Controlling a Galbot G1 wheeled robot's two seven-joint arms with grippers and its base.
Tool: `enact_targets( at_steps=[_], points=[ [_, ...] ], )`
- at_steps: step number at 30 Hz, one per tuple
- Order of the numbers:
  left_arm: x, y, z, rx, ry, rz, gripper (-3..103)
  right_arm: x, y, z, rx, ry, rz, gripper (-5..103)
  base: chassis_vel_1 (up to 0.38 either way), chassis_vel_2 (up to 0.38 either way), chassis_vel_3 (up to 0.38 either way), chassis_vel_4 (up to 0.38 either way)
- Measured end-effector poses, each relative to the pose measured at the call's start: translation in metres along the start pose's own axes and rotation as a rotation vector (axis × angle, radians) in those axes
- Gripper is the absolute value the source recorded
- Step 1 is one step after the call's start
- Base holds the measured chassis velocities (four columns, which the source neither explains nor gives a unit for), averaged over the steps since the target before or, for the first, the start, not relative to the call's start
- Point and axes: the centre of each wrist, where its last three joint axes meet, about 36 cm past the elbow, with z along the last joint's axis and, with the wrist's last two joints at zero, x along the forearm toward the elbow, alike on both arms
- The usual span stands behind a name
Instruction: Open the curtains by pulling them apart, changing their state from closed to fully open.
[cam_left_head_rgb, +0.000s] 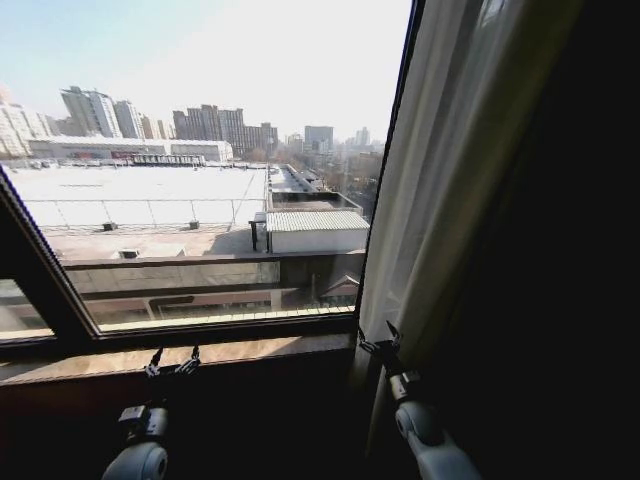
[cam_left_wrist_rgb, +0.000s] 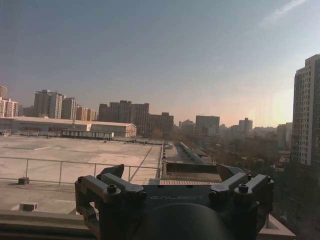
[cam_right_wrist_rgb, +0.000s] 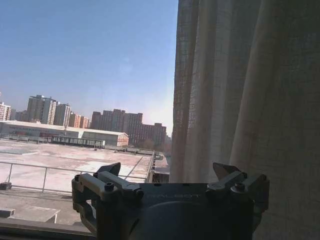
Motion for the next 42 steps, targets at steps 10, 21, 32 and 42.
enact_targets(
  at_steps=[10,21,32,42],
  points=[
    [0.0,0.0,0.0,0.0,0.0,0.001,100,-0.004,0.0,-0.001,-0.02,-0.009,0.006,100,-0.036,-0.029,0.024,0.028],
    [0.0,0.0,0.0,0.0,0.0,0.0,100,-0.014,0.001,-0.002,-0.039,0.005,-0.025,100,-0.004,0.003,0.005,-0.005],
    [0.0,0.0,0.0,0.0,0.0,0.0,100,-0.031,0.009,-0.006,0.004,0.023,0.043,100,-0.073,0.078,0.072,-0.083],
    [0.0,0.0,0.0,0.0,0.0,0.0,100,-0.05,0.001,0.0,0.081,0.094,0.118,100,-0.013,0.003,0.016,-0.01]
  ],
)
